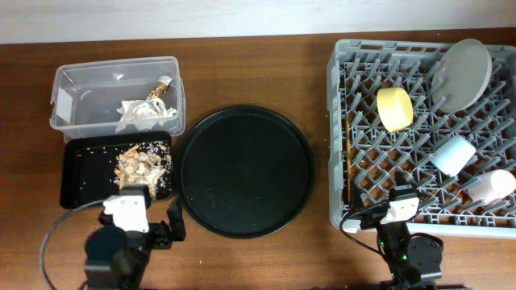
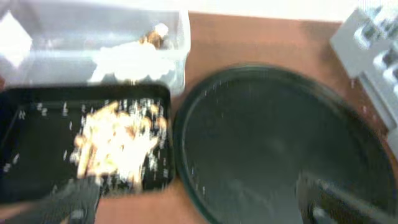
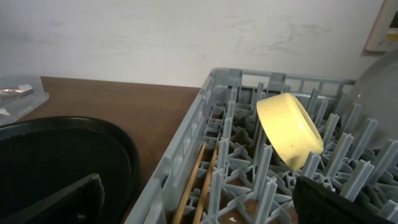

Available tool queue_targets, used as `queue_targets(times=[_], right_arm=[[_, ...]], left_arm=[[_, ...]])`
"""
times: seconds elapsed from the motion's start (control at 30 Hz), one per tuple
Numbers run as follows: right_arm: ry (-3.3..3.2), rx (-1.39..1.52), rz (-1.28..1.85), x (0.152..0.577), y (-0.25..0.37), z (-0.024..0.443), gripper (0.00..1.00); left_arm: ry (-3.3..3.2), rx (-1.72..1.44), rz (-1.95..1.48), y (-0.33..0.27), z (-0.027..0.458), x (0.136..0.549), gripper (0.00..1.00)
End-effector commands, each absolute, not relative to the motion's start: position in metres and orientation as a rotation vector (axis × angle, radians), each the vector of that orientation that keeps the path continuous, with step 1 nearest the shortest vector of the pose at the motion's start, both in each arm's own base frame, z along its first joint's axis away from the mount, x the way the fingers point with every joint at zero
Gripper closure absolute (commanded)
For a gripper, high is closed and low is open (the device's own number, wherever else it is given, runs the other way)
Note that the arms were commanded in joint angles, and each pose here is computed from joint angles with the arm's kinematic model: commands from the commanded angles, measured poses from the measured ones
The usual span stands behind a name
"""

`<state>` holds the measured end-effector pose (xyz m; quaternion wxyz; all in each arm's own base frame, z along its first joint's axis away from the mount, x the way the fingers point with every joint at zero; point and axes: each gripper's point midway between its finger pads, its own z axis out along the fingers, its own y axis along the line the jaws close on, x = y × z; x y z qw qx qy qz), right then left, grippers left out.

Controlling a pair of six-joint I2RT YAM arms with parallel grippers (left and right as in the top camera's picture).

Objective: Sort waste into correct bins and load items into the dishwasher rack

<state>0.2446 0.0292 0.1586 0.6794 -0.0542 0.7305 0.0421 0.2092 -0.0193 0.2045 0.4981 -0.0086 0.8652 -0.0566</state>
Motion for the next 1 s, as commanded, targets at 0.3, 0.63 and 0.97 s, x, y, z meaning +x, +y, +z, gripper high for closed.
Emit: queue_targets(times=[0.3,0.63,0.97], right_arm=[[1.640,-0.118,0.086,0.244,0.028,0.157,0.02],[1.639,-0.118,0.086,0.244,0.028,0.157,0.02],[1.640,-0.118,0.086,0.244,0.028,0.157,0.02]], left_arm=[[1.580,-0.002,-0.141,-0.020,0.186,0.242,0.01],[1.646,0.080,-0.054,-0.018,0.157,0.245,0.01],[1.647,0.080,-0.053,-0.018,0.157,0.245,0.01]])
